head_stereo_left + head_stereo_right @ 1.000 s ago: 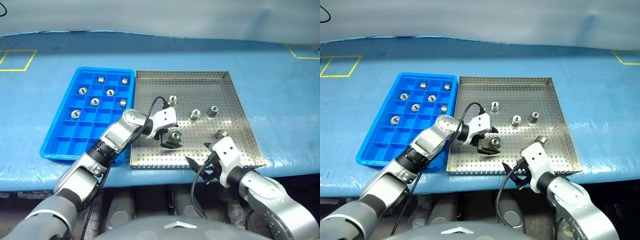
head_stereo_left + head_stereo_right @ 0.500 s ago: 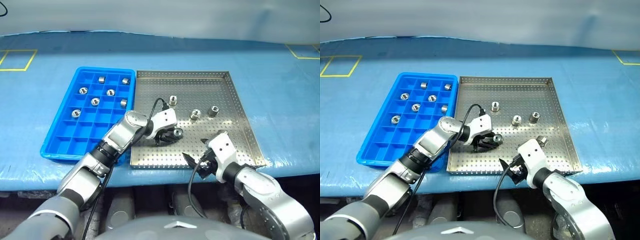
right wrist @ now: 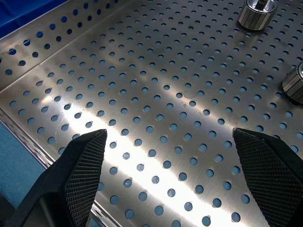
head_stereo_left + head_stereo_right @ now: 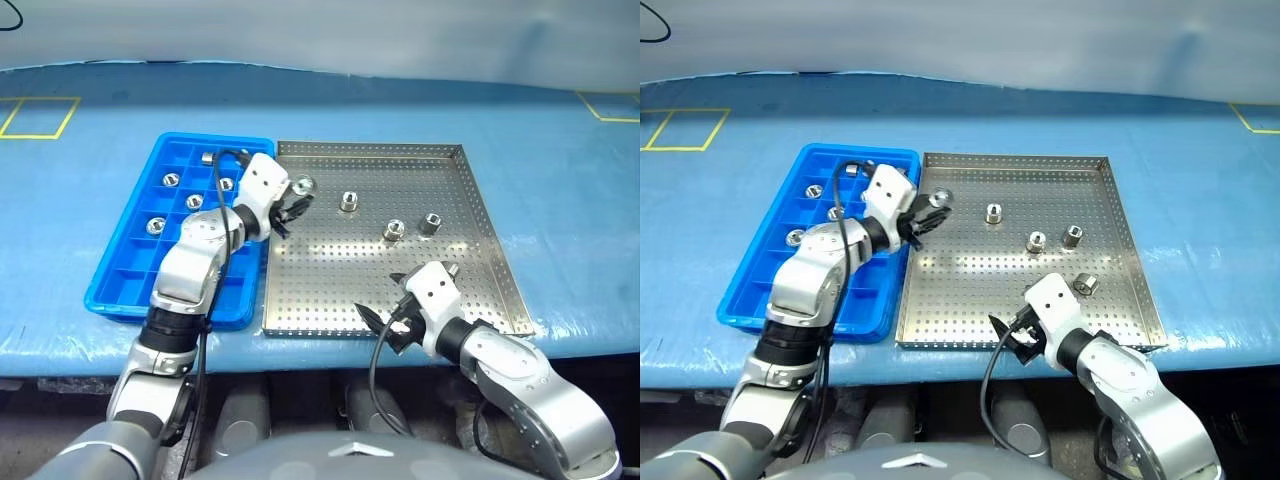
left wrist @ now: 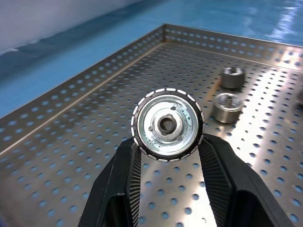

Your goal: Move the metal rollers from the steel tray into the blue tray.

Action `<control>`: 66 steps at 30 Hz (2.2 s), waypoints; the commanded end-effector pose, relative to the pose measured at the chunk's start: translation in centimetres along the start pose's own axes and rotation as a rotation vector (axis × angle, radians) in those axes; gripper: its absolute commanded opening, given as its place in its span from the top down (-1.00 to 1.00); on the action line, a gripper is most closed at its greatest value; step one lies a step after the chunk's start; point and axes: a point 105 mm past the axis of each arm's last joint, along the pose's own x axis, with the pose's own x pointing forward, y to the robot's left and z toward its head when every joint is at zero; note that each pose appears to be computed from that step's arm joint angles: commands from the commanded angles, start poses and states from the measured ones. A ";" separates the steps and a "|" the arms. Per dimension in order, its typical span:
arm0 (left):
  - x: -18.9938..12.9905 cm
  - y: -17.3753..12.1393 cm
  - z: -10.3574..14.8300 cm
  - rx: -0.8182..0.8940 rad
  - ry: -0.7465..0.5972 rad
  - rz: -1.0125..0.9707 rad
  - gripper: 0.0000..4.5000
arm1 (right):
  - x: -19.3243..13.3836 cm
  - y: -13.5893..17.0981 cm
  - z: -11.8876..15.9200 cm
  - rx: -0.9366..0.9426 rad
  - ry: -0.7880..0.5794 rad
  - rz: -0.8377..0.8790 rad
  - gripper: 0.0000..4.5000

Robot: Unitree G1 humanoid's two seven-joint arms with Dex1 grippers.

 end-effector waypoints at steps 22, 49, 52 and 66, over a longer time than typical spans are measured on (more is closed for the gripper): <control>-16.0 5.7 -6.0 -0.230 0.185 0.869 0.29 | 6.9 6.2 8.0 -0.168 -0.248 0.438 -1.00; -15.6 4.6 -8.4 -0.291 0.356 0.792 -0.86 | 6.6 5.7 7.3 -0.145 -0.243 0.388 -1.00; -13.8 4.7 -6.2 -0.213 0.240 0.714 -0.98 | 6.5 5.5 7.3 -0.140 -0.247 0.373 -1.00; 0.4 0.5 2.4 0.018 -0.137 0.123 -0.98 | 3.1 2.1 5.4 -0.080 -0.224 0.115 -1.00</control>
